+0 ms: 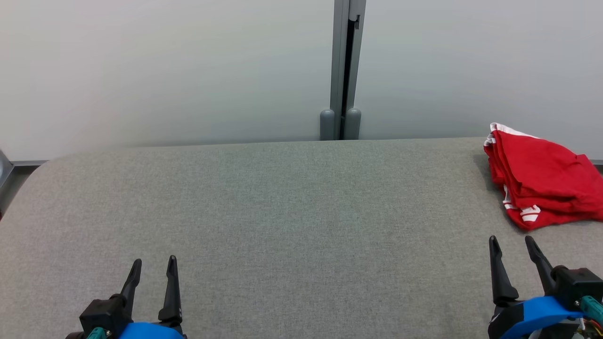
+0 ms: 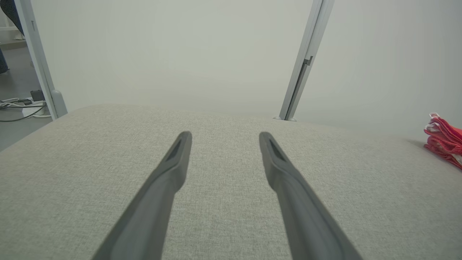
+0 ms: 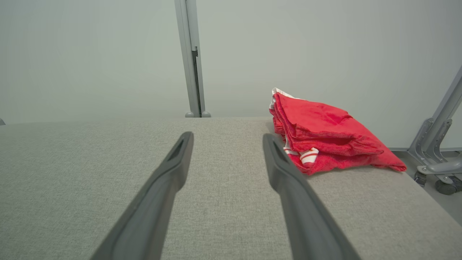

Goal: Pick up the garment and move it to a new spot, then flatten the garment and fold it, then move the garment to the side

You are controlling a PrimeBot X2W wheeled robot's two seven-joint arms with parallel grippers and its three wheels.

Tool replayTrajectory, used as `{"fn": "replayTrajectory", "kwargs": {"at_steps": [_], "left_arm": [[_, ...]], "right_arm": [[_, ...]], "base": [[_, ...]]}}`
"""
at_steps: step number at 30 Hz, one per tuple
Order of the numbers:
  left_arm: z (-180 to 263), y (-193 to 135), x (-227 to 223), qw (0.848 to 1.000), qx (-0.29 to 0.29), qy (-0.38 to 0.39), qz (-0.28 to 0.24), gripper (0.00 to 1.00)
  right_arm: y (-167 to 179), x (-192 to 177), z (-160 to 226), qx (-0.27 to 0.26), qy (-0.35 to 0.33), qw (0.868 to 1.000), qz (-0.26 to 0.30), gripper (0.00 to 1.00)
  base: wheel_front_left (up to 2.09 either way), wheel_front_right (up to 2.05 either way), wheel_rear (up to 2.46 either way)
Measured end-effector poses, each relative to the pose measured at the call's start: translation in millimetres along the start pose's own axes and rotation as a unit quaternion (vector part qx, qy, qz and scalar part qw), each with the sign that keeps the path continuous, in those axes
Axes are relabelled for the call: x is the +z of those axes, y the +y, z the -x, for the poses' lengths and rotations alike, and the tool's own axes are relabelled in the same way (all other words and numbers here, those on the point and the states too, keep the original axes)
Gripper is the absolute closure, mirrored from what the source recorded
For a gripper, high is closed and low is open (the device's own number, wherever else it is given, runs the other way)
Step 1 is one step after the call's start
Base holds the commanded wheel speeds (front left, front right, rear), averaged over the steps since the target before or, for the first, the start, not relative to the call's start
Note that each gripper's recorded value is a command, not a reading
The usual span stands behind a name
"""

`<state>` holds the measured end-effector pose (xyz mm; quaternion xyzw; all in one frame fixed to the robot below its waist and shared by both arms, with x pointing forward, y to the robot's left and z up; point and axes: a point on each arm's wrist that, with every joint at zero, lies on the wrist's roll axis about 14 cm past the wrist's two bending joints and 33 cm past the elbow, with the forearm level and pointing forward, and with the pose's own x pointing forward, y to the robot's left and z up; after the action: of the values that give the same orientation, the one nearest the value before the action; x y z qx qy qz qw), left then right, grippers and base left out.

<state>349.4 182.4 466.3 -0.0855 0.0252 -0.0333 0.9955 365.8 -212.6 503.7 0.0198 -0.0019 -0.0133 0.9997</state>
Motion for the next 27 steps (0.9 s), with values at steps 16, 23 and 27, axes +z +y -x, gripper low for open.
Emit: {"fn": "replayTrajectory", "kwargs": {"at_steps": [16, 23, 27], "left_arm": [[0.9, -1.8, -2.1, 1.000, -0.003, 0.004, -0.002, 0.00], [0.6, -1.7, -4.0, 1.000, -0.002, 0.007, -0.002, 0.00], [0.6, -1.4, -6.2, 1.000, -0.002, 0.011, -0.003, 0.00]], "right_arm": [[14.1, -12.7, 9.1, 0.016, 0.012, 0.999, -0.033, 0.00], [17.1, -16.2, 8.5, 0.021, 0.018, 0.999, -0.034, 0.00], [17.2, -17.9, 8.5, 0.021, 0.021, 0.999, -0.034, 0.00]], "base": [[0.00, 0.00, 0.00], [0.00, 0.00, 0.00], [0.00, 0.00, 0.00]]}}
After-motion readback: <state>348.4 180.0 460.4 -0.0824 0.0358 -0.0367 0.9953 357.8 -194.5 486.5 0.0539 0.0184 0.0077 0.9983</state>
